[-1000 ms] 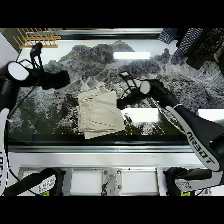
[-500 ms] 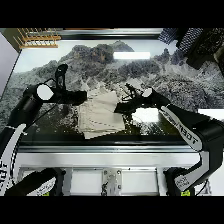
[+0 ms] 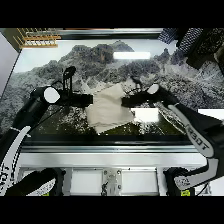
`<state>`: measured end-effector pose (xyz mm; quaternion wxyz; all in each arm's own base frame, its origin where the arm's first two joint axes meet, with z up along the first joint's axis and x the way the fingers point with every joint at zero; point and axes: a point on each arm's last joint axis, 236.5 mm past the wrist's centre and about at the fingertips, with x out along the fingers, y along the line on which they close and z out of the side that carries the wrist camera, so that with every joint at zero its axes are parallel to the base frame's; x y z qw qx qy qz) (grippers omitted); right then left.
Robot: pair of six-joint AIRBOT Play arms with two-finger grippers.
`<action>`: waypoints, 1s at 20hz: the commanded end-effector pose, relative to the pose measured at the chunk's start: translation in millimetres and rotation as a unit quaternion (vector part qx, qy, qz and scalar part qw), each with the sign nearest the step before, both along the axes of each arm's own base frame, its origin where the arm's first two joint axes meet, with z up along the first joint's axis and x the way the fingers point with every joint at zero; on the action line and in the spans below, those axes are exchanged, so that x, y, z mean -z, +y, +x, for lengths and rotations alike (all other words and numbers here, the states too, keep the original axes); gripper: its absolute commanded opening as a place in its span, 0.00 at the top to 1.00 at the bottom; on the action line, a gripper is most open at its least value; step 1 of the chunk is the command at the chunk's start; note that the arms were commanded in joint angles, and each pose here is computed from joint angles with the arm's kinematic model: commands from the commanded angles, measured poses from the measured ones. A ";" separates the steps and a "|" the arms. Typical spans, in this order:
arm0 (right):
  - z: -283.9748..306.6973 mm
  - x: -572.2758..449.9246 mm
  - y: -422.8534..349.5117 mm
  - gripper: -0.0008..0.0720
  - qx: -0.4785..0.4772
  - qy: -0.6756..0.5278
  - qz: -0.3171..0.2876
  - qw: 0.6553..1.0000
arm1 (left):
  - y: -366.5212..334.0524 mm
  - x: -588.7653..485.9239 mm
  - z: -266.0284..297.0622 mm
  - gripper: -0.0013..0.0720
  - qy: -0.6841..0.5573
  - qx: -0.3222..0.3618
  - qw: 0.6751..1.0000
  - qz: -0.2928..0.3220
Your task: Fold the clothes and pants, and hang the long-sleeved shirts on hangers.
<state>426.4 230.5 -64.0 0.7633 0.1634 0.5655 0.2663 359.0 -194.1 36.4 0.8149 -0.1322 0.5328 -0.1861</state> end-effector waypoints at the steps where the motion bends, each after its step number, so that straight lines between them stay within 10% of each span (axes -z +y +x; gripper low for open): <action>1: 28.4 -30.0 -172.7 0.97 0.128 -0.037 -0.162 0.978 | -11.2 0.1 -6.5 0.98 0.000 0.015 1.000 0.000; 9: -87.6 -50.9 -463.4 0.97 0.514 0.052 -0.168 0.840 | -25.0 0.0 -14.8 0.98 0.001 0.035 0.999 0.000; 13: -169.4 -14.2 -481.9 0.97 0.629 0.113 -0.130 0.758 | -25.0 -0.2 -14.4 0.98 0.000 0.033 0.999 -0.001; 20: -220.9 19.1 -419.7 0.93 0.618 0.164 -0.124 0.759 | -25.1 -0.8 -13.0 0.98 -0.003 0.032 0.999 -0.002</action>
